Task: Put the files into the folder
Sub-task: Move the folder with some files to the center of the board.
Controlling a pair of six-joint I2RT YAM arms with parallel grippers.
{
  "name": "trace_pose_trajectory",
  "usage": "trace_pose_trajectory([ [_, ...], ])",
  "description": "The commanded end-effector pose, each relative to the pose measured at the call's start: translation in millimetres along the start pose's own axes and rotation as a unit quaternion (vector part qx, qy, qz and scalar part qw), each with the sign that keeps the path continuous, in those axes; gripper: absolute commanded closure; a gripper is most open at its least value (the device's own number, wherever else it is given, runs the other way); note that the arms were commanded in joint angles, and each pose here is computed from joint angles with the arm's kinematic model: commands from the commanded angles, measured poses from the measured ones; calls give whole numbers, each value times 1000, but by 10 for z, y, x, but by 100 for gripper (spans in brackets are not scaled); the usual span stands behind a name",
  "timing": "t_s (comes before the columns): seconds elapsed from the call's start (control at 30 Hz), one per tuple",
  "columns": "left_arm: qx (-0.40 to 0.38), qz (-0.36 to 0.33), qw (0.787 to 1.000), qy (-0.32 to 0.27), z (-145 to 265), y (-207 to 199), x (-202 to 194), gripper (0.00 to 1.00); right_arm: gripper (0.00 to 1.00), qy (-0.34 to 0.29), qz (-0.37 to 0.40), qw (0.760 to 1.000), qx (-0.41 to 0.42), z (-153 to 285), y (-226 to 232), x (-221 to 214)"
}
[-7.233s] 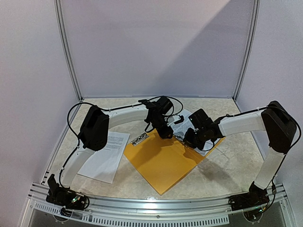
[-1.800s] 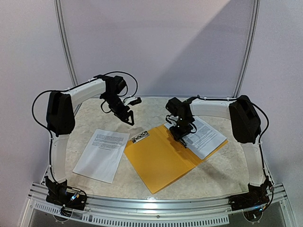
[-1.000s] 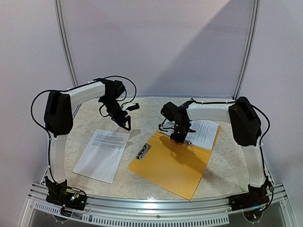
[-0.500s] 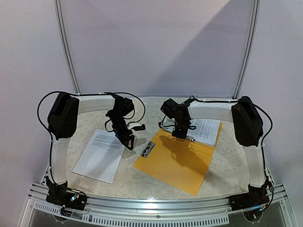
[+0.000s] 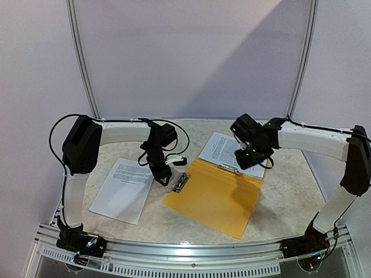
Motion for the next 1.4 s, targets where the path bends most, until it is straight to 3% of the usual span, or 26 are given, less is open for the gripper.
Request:
trace_pose_trajectory([
  [0.0,51,-19,998,-13,-124,169,151,51,70,96,-220,968,-66,-172,-465,-865],
  [0.17,66,-29,997,-19,-132,205,220,52,75,130,-276,949,-82,-418,-672,-1247],
  [0.37,32,-82,996,-7,-317,-98,136,52,78,86,-330,940,16,-903,-604,-1017],
  [0.5,19,-97,995,-7,-358,-209,94,52,81,93,-355,930,33,-1183,-676,-957],
  [0.9,-14,-167,986,21,-525,-726,-66,51,80,100,-316,941,64,-1635,-691,-272],
  [1.07,-39,-175,983,24,-554,-921,-67,51,80,87,-308,939,126,-1740,-572,129],
  [1.2,-52,-176,983,17,-535,-1039,-18,51,80,95,-309,936,138,-1902,-522,223],
  [1.37,-50,-174,983,27,-497,-1035,-60,51,81,98,-318,940,72,-1756,-724,72],
])
Point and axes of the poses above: each gripper's point midway between its finger pads, its own z axis back along the fingers, its own y axis along the line the jaws close on, x = y × z, the point moved 2 cm from there along z, back along the fingers, and after that the axes turned 12 degrees about z, right-handed, at the moved point
